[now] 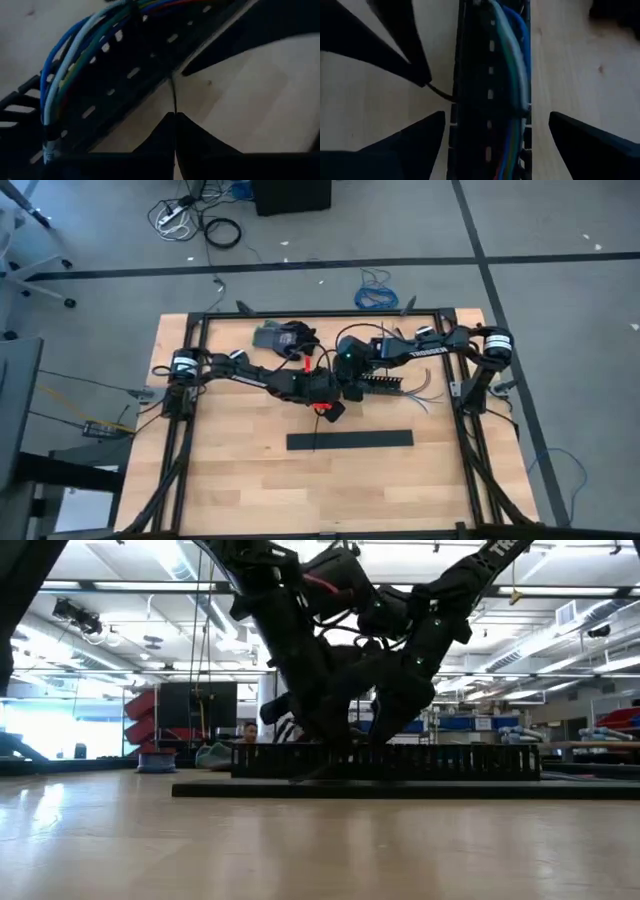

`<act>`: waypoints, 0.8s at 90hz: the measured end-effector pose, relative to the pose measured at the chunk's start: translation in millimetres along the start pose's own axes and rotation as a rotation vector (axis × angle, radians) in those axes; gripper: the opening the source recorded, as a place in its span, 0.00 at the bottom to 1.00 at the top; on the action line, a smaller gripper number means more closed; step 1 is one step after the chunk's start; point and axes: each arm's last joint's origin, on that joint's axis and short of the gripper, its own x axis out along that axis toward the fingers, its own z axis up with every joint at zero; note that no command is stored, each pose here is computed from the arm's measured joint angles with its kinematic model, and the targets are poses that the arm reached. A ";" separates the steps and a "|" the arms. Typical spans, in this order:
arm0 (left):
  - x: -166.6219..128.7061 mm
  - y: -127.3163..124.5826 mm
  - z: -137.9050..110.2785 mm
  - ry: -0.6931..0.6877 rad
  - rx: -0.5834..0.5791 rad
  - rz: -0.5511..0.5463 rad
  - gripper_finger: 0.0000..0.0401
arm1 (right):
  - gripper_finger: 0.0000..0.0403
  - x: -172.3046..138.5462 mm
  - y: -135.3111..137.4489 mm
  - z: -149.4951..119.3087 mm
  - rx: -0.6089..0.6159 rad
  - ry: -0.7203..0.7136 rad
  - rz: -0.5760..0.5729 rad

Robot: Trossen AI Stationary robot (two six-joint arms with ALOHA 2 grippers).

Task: Ziptie cables
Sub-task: Put the ziptied wire cables into the black cable duct

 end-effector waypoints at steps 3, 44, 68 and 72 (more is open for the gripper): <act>2.1 -1.0 -0.3 0.000 -0.003 -0.013 0.00 | 0.83 0.0 0.0 0.0 0.000 -0.001 0.000; 3.6 -0.3 -0.1 0.007 -0.002 -0.020 0.00 | 0.66 0.4 0.5 -0.1 -0.004 -0.005 0.000; 2.9 -1.4 1.4 0.001 0.000 -0.027 0.00 | 0.48 4.1 3.2 -10.4 -0.007 0.003 0.005; 2.9 -2.1 2.2 -0.005 -0.002 -0.035 0.00 | 0.46 4.3 3.3 -10.9 -0.007 0.002 0.005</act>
